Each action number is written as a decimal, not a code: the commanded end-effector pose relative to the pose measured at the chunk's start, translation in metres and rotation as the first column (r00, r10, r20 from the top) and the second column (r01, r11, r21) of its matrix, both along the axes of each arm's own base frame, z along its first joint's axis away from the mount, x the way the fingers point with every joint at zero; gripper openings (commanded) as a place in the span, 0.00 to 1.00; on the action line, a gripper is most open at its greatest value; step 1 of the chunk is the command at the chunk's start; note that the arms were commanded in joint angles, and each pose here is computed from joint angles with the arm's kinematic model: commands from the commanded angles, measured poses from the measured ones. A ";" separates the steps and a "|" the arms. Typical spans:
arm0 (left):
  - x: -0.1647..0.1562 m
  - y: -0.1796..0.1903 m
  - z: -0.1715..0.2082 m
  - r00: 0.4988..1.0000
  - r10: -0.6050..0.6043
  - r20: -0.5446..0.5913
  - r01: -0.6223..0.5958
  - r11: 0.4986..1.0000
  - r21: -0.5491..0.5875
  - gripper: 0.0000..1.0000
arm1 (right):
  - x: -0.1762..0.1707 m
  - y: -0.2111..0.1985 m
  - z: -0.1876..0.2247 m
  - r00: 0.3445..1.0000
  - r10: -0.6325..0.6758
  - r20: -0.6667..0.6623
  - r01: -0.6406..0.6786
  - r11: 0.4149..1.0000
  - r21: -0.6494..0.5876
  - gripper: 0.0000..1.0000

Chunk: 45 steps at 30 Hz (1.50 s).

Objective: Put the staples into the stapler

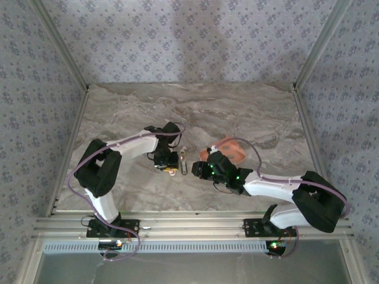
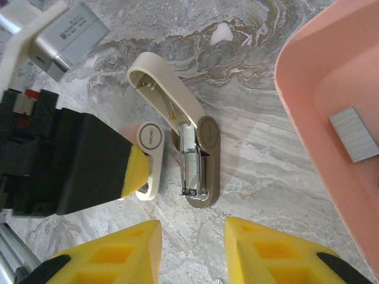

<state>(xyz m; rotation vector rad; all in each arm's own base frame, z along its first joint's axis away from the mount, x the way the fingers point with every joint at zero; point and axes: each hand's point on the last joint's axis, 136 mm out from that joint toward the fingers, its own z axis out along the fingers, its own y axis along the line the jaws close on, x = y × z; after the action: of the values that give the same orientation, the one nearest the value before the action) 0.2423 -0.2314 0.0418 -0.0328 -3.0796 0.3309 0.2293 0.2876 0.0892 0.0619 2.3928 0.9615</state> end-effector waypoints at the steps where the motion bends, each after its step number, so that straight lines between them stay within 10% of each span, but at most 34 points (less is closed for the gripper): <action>1: 0.004 0.012 0.010 0.999 -0.045 0.006 0.045 0.997 0.061 0.19 | 0.003 -0.005 0.001 1.000 -0.004 0.020 0.005 1.000 -0.017 0.33; 32: 0.107 0.082 -0.002 0.994 -0.110 0.021 0.105 0.980 0.167 0.19 | -0.008 -0.011 0.014 0.998 -0.002 0.056 0.004 0.999 -0.048 0.34; 45: 0.108 0.083 -0.011 0.995 -0.102 0.014 0.098 0.983 0.158 0.37 | -0.008 -0.012 0.016 0.998 -0.012 0.063 0.015 0.999 -0.046 0.34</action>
<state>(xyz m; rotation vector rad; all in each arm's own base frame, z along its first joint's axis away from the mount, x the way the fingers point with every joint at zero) 0.3492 -0.1494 0.0309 -0.1833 -3.1061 0.0753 0.2217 0.2806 0.1040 0.0313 2.3607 0.9199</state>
